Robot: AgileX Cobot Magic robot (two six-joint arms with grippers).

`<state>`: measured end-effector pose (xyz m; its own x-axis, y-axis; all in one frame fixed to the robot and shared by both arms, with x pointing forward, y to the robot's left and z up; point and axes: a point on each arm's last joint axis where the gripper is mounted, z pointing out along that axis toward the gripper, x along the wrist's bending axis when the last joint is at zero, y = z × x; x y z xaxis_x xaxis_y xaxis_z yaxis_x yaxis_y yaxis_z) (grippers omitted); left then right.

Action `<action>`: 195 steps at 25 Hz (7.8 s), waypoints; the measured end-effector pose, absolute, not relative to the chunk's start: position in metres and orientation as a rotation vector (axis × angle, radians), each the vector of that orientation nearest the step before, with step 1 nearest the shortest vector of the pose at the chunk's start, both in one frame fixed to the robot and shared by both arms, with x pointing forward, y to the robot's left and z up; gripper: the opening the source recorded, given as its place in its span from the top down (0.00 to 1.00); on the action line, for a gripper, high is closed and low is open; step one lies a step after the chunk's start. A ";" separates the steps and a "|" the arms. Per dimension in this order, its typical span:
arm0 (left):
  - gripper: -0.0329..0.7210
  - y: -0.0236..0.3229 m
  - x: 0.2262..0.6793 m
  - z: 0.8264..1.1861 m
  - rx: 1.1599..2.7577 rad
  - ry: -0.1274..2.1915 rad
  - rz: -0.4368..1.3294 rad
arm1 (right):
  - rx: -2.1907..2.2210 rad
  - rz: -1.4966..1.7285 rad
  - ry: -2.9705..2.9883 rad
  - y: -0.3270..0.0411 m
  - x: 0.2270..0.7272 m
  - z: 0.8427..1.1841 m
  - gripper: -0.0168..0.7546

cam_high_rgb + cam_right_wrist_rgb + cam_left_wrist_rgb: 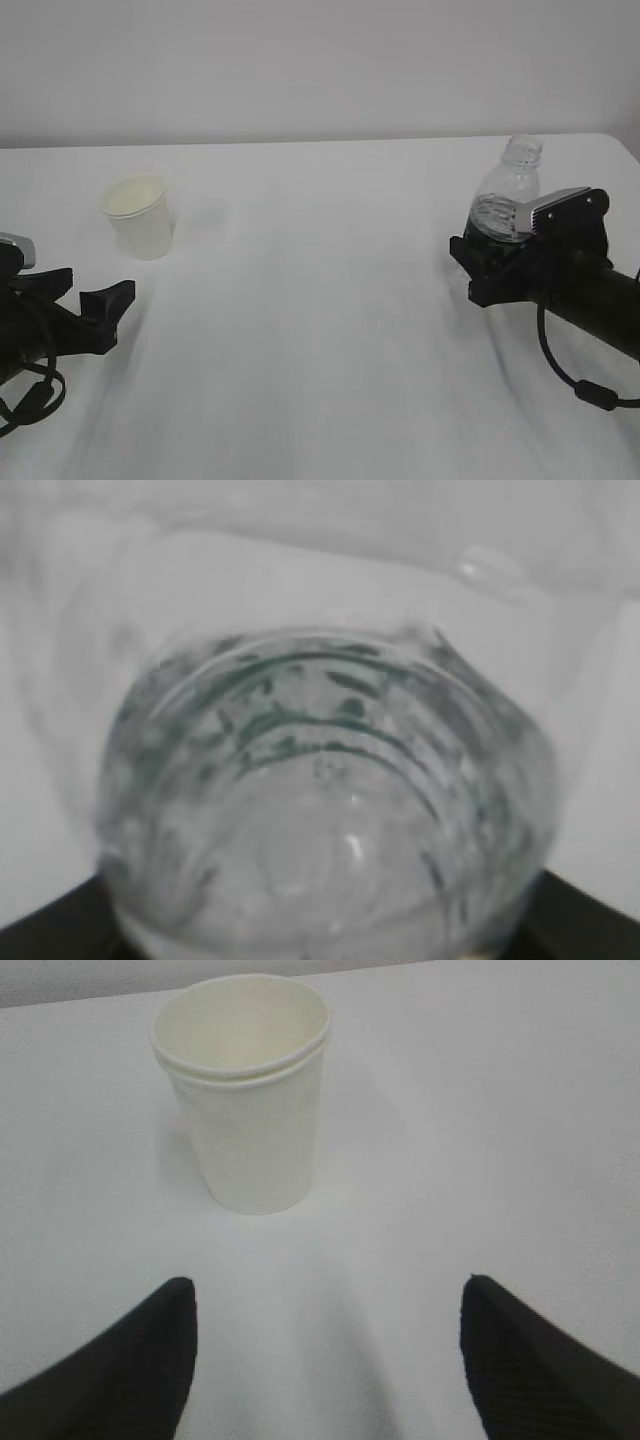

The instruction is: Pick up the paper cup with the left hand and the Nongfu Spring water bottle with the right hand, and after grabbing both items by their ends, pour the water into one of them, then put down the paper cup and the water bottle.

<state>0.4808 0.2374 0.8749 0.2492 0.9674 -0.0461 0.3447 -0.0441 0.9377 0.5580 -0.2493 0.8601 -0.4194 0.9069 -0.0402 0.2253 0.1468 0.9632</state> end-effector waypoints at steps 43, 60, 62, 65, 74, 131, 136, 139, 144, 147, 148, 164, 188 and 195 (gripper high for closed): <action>0.18 0.265 0.523 0.857 1.594 1.211 0.825 | 1.015 1.337 1.841 -0.243 0.546 0.864 0.38; 0.18 0.259 0.557 0.856 1.540 1.158 0.819 | 1.007 1.340 1.848 -0.243 0.545 0.864 0.38; 0.18 0.259 0.559 0.857 1.532 1.150 0.823 | 1.006 1.341 1.850 -0.243 0.545 0.864 0.38; 0.18 0.259 0.562 0.859 1.523 1.145 0.828 | 1.006 1.341 1.850 -0.243 0.545 0.864 0.38; 0.18 0.258 0.566 0.849 1.532 1.158 0.809 | 1.006 1.341 1.850 -0.243 0.545 0.864 0.38; 0.13 0.238 0.622 0.840 1.523 1.079 0.809 | 0.999 1.344 1.856 -0.242 0.545 0.864 0.38; 0.14 0.238 0.622 0.840 1.527 1.084 0.808 | 0.999 1.344 1.856 -0.242 0.545 0.864 0.38; 0.14 0.238 0.622 0.839 1.535 1.090 0.805 | 0.999 1.344 1.856 -0.242 0.545 0.864 0.38; 0.15 0.238 0.622 0.838 1.543 1.098 0.802 | 0.999 1.344 1.856 -0.242 0.545 0.864 0.38; 0.16 0.238 0.621 0.836 1.552 1.105 0.797 | 0.999 1.344 1.856 -0.242 0.545 0.864 0.38; 0.16 0.239 0.621 0.834 1.555 1.109 0.794 | 0.999 1.344 1.856 -0.242 0.545 0.864 0.38; 0.20 0.238 0.621 0.833 1.533 1.094 0.798 | 0.999 1.344 1.856 -0.242 0.545 0.864 0.38; 0.40 0.227 0.616 0.835 1.594 0.952 0.729 | 0.995 1.341 1.857 -0.242 0.545 0.864 0.38; 0.40 0.219 0.614 0.856 1.594 0.852 0.676 | 0.988 1.338 1.858 -0.242 0.545 0.864 0.38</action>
